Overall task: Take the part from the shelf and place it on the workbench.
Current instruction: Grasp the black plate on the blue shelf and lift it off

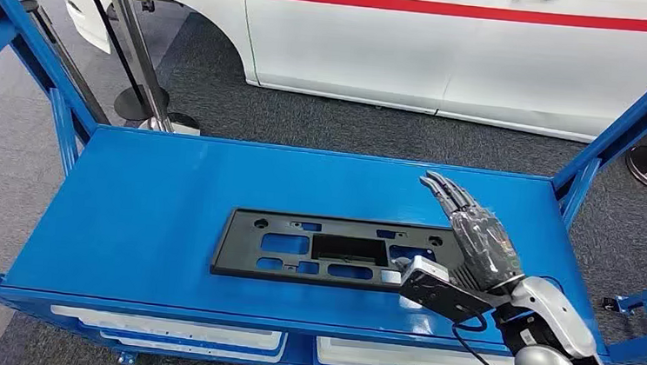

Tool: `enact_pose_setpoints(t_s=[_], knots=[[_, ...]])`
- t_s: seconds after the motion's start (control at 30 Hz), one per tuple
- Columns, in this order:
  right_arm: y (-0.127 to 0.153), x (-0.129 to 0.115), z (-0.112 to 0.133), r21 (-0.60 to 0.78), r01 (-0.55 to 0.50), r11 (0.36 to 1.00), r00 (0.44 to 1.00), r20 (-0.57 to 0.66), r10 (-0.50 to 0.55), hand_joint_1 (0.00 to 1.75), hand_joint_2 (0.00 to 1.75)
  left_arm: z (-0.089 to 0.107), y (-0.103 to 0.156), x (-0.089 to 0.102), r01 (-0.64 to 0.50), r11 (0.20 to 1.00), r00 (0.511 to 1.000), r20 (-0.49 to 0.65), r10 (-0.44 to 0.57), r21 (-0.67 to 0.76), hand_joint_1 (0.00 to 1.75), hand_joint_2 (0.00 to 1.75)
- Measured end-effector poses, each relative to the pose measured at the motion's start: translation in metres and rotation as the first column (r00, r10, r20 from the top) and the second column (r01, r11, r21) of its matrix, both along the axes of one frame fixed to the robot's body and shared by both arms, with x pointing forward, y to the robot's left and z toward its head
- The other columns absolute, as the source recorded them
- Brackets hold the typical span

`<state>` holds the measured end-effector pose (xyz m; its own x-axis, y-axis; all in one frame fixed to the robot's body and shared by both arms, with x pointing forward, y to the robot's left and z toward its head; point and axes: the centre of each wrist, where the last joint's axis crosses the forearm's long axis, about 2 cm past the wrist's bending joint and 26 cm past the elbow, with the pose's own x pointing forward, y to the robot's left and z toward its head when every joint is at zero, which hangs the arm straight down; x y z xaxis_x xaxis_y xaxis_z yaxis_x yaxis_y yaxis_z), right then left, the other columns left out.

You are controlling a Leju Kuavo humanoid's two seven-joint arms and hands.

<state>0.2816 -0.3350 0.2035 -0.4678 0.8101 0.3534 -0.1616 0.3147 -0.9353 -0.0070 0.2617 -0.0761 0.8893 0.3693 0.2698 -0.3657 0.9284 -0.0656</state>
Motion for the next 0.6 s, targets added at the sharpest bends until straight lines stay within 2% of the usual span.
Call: enact_pose_setpoints(t_s=[0.33,0.6], knots=[[-0.014,-0.019,-0.010,-0.062,-0.030,0.998,0.997,-0.078,0.026,0.00,1.75,0.001,-0.001,0.003,0.027,1.000,1.000,0.011,-0.027,0.004,0.00,0.00],[0.001,-0.028,-0.023,-0.132,-0.097,0.986,0.991,-0.106,0.083,0.00,1.75,0.001,-0.001,0.004,0.044,0.999,0.999,0.012,-0.044,0.006,0.00,0.00]])
